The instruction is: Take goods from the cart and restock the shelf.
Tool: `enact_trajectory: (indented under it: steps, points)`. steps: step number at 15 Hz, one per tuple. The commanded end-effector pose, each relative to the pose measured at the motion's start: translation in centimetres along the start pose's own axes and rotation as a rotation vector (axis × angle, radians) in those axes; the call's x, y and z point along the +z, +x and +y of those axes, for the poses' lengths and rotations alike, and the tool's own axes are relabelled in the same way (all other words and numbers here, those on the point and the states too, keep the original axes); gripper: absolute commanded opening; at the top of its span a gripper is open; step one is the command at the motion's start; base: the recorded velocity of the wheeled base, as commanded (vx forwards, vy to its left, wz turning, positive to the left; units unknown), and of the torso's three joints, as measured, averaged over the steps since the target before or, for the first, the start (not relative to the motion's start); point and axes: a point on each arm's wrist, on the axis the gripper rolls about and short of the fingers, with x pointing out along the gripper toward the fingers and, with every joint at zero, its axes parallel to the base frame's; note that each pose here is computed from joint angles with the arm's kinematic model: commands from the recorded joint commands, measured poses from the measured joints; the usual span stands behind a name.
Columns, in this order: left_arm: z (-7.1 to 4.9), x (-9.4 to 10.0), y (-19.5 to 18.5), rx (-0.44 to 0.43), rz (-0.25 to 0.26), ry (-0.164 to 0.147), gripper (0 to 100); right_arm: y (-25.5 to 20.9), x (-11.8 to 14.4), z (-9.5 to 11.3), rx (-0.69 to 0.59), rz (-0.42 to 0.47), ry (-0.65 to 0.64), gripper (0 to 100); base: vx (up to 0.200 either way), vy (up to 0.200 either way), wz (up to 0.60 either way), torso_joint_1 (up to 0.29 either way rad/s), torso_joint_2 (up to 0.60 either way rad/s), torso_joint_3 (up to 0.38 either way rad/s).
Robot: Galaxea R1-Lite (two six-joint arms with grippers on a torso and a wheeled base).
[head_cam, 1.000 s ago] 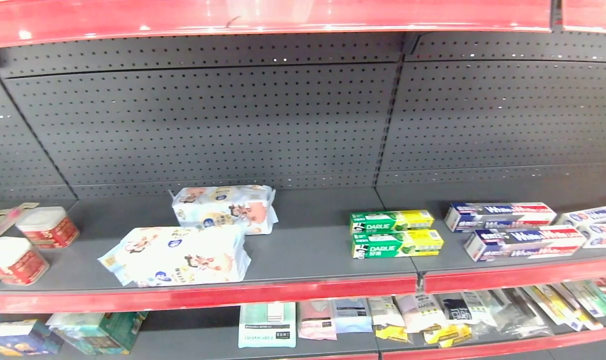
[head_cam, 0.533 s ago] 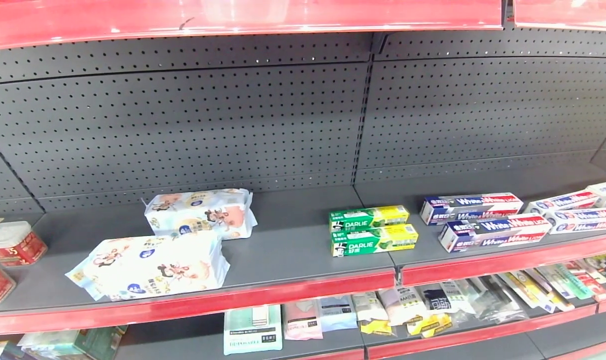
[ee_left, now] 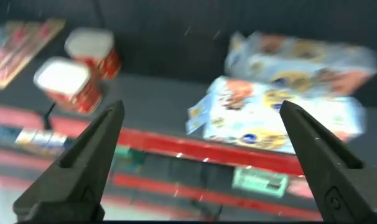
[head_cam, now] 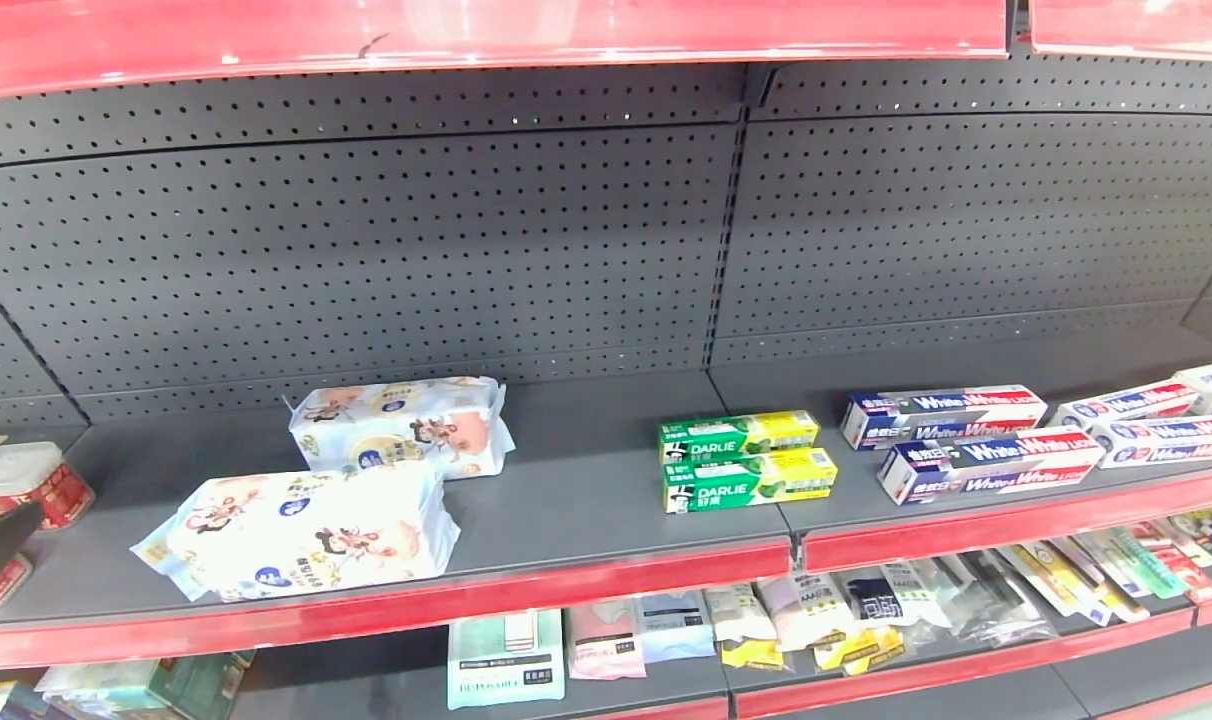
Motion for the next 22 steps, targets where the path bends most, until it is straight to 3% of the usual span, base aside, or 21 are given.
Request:
enact_trajectory:
  steps: [1, 4, 7, 10, 13, 16, 20, 22]
  points:
    - [0.1, 0.3, 7.1, 0.072, 0.252, 0.015, 100, 0.0, 0.0, 0.0, 0.001, 0.001, 0.000, 100, 0.000, 0.000, 0.00, 0.000, 0.00, 0.000]
    - [0.8, 0.6, 8.9, 0.115, 0.298, 0.006, 100, 0.0, 0.0, 0.0, 0.001, 0.001, 0.000, 100, 0.000, 0.000, 0.00, 0.000, 0.00, 0.000]
    - [2.2, 0.2, 10.0, 0.166, 0.348, 0.030, 100, 0.0, 0.0, 0.0, 0.001, 0.001, 0.000, 100, 0.000, 0.000, 0.00, 0.000, 0.00, 0.000]
    - [2.4, -0.1, 11.1, 0.174, 0.378, 0.028, 100, 0.0, 0.0, 0.0, -0.001, 0.001, 0.000, 100, 0.000, 0.000, 0.00, 0.000, 0.00, 0.000]
    - [3.5, -0.6, 12.4, 0.211, 0.408, 0.002, 100, 0.0, 0.0, 0.0, 0.001, 0.001, 0.000, 100, 0.000, 0.000, 0.00, 0.000, 0.00, 0.000]
    - [3.6, -1.1, 14.2, 0.192, 0.386, -0.010, 100, 0.0, 0.0, 0.0, 0.001, 0.001, 0.000, 100, 0.000, 0.000, 0.00, 0.000, 0.00, 0.000]
    - [3.3, -2.1, 15.3, 0.172, 0.428, -0.004, 100, 0.0, 0.0, 0.0, -0.001, 0.001, 0.000, 100, 0.000, 0.000, 0.00, 0.000, 0.00, 0.000]
    - [3.1, -2.1, 15.6, 0.135, 0.417, -0.004, 100, 0.0, 0.0, 0.0, 0.001, 0.001, 0.000, 100, 0.000, 0.000, 0.00, 0.000, 0.00, 0.000]
